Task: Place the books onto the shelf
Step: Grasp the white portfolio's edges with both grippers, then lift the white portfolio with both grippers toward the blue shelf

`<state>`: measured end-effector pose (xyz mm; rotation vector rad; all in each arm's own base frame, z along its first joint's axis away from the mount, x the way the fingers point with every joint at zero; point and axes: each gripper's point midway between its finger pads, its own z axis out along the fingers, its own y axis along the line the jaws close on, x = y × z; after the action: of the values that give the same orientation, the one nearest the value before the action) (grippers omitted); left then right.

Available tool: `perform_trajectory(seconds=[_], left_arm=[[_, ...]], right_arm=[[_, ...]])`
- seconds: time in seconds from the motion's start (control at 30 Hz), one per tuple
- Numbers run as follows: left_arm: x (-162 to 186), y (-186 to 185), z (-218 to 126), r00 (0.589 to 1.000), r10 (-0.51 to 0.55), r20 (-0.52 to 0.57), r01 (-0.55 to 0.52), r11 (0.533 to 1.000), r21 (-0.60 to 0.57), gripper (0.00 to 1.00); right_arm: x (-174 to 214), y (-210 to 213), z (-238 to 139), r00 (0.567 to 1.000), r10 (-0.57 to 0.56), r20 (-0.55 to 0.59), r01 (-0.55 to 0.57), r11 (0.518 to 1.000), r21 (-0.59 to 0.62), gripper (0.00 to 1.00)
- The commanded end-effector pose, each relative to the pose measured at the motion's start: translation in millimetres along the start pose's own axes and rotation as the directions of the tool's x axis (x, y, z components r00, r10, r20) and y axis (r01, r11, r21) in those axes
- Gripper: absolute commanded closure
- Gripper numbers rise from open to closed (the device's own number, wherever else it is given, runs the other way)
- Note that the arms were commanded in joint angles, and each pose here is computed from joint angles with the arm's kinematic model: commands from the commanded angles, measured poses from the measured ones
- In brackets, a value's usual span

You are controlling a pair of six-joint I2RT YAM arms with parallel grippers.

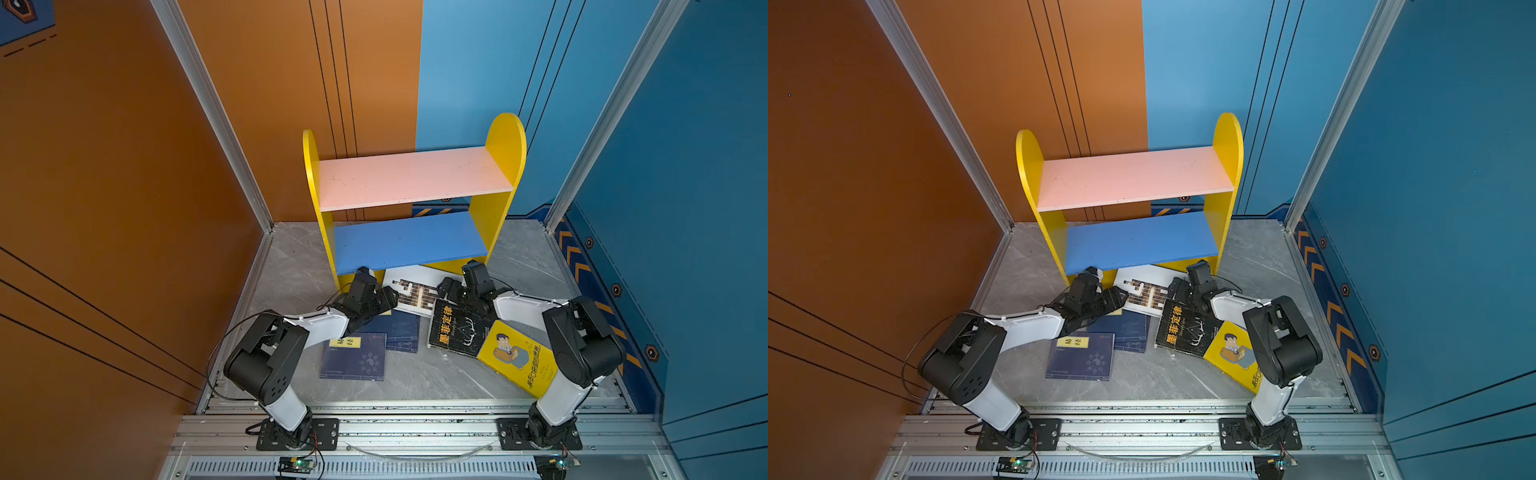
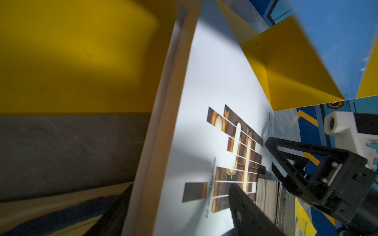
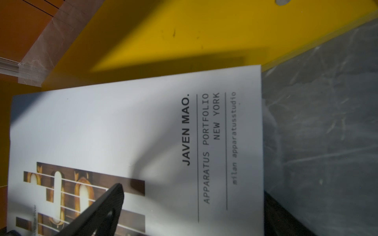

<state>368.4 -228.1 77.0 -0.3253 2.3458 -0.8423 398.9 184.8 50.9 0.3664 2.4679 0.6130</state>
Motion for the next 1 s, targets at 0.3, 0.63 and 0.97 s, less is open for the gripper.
perform_trajectory(seconds=[0.3, 0.63, 0.97], left_arm=[[-16.2, -27.3, -27.1, 0.992, -0.036, 0.122, 0.021, 0.992, 0.123, 0.51], [-15.9, 2.1, -62.0, 0.963, -0.16, 0.218, 0.138, 0.984, 0.114, 0.57], [-23.7, 27.0, -92.8, 0.926, -0.252, 0.28, 0.221, 0.965, 0.138, 0.58]], right_arm=[[-6.9, 50.9, 12.5, 0.998, -0.058, -0.029, 0.051, 0.983, -0.179, 0.07], [-10.9, 92.5, 19.6, 0.997, -0.076, -0.022, 0.067, 0.962, -0.265, 0.07], [-6.2, 131.6, 32.6, 0.997, -0.078, -0.026, 0.064, 0.937, -0.344, 0.08]])
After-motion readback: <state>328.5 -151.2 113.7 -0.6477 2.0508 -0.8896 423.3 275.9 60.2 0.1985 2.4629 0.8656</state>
